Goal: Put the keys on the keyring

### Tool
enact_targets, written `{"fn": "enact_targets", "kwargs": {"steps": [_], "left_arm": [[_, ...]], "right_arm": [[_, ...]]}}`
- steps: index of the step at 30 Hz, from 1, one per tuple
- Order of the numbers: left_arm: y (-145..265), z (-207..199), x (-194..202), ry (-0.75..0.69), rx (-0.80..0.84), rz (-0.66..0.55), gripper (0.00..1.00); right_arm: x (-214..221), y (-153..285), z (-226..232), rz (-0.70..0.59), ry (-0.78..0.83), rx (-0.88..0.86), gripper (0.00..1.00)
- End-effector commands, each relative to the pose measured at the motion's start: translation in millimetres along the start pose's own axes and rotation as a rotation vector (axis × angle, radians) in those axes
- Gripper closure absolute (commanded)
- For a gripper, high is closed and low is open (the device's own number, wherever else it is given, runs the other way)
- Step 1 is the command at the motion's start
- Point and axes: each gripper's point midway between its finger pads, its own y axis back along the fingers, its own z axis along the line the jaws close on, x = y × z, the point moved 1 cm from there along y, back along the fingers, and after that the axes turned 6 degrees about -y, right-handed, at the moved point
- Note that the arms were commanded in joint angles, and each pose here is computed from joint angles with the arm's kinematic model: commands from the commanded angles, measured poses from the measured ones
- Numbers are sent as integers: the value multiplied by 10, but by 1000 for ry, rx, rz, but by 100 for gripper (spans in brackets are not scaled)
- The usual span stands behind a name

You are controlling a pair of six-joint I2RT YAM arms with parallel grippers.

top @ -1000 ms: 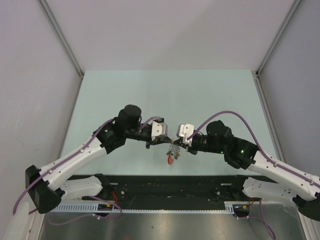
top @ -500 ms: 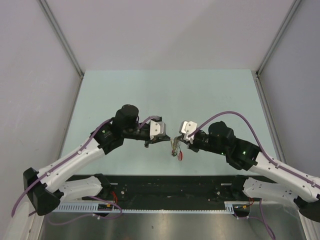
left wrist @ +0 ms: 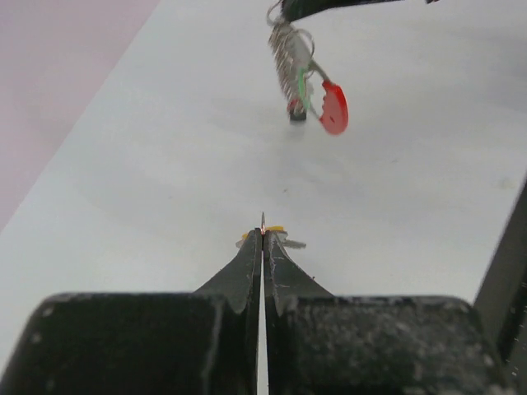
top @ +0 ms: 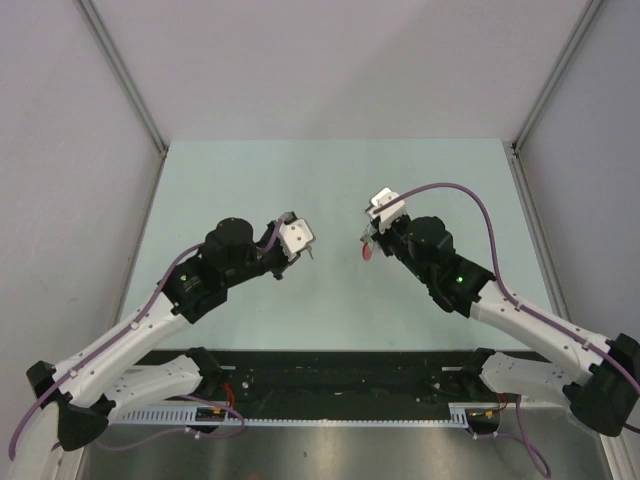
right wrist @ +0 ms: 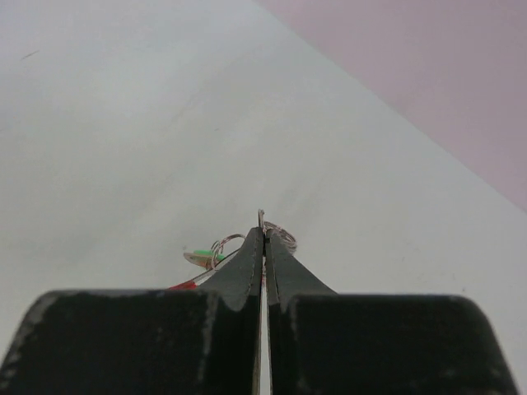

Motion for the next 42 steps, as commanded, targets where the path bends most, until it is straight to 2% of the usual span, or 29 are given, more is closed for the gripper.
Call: {"fn": "enact_targets", "kwargs": {"steps": [1,3,6,11,16,25,31,34,35,38,41,42], "left_arm": [[186,440,50,55,-274,28,100],[230,523,69,81,-323,27,100],[297,617,93,111,-376,21,99],[411,703,91,118,-444,13,100],[503,794,112,126,-508,8,100],[451,759,93,130,-477,-16,100],[365,698,90,129,-428,-26,100],[315,655,87,139,-399,-34,100],[291,644,90,143,-390,-35,100],[198,548,53,154,-323,-60,100],[118,460,23,167,-262,-78,100],[86,430,22,170,-242,-81,100]], "right_arm": [[-459,-206,-298,-196,-6,188,100],[-517,-322,-215,-234,26,151,100],[-260,-558,99,-170,131,16,100],[578,-716,730,41,175,-238,100],[1222,-544,1230,205,134,-454,100],[1891,-251,1594,406,37,-624,100],[1996,-230,1641,423,28,-630,99],[1916,-237,1624,403,14,-619,85],[1820,-237,1593,380,-5,-607,71],[1527,-230,1450,313,-66,-566,50],[1250,-173,1305,247,-126,-550,43],[1034,-141,1164,188,-168,-522,41]]}}
